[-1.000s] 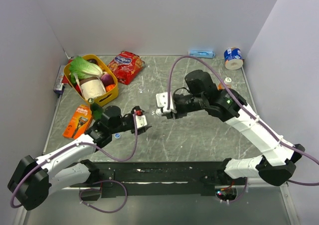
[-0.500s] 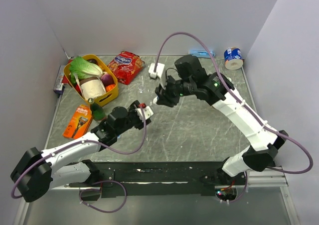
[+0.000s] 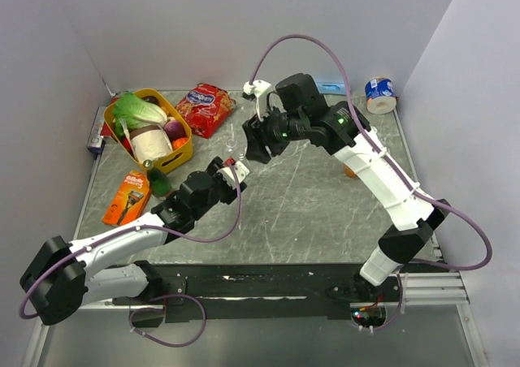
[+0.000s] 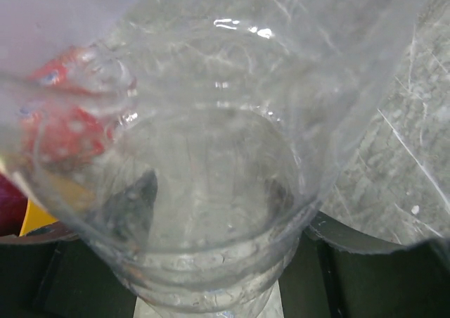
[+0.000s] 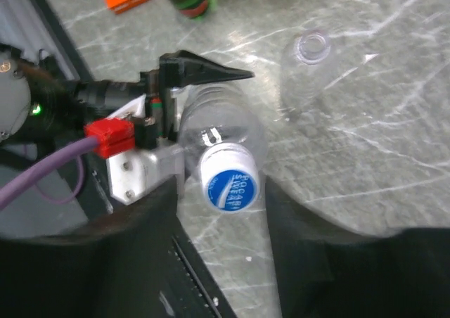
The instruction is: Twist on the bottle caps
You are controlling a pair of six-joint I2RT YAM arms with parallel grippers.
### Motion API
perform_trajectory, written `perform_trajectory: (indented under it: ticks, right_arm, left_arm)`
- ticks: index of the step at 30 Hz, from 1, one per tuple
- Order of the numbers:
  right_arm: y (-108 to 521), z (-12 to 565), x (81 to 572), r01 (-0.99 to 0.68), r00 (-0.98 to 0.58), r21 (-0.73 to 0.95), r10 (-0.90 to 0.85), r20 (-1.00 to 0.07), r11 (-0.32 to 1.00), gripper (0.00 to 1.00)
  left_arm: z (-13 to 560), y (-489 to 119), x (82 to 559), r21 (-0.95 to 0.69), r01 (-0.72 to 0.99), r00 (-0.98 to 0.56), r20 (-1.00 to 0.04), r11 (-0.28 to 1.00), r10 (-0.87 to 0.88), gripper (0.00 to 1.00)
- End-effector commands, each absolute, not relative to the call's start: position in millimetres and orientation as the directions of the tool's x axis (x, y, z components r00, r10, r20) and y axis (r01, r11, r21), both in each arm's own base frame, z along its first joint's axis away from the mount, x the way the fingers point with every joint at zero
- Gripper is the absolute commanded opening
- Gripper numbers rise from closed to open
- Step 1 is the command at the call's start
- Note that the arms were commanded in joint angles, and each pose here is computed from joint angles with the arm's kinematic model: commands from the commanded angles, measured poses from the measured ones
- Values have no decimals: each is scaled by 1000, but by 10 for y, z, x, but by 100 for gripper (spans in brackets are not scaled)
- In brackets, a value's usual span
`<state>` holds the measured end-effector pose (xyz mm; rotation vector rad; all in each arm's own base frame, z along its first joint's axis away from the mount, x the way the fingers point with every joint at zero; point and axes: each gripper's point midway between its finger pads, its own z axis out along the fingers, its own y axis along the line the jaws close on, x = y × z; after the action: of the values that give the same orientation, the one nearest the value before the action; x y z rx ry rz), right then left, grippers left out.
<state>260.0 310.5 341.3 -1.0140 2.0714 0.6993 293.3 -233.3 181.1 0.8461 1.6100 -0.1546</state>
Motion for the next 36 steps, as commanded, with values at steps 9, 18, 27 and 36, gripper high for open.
perform_trajectory:
  ticks: [9,18,27,36]
  right_arm:
    - [2429,3436,1937,-971,-168,38,-567,-806,234,91]
    - [2525,3732,2249,-849,457,-529,-505,-732,-1,79]
    - [2699,3599,1477,-636,771,-670,-268,-578,-384,77]
    - [2716,3268,1306,-584,807,-650,-258,-531,-486,75]
  left_arm:
    - [1635,-2482,2625,265,741,-16,-912,618,410,1]
    - [1664,-2671,2210,388,888,253,-860,245,444,1]
    - [1660,-2697,2149,381,913,276,-840,146,467,1]
    - [1708,-2712,2129,392,911,295,-838,130,458,1]
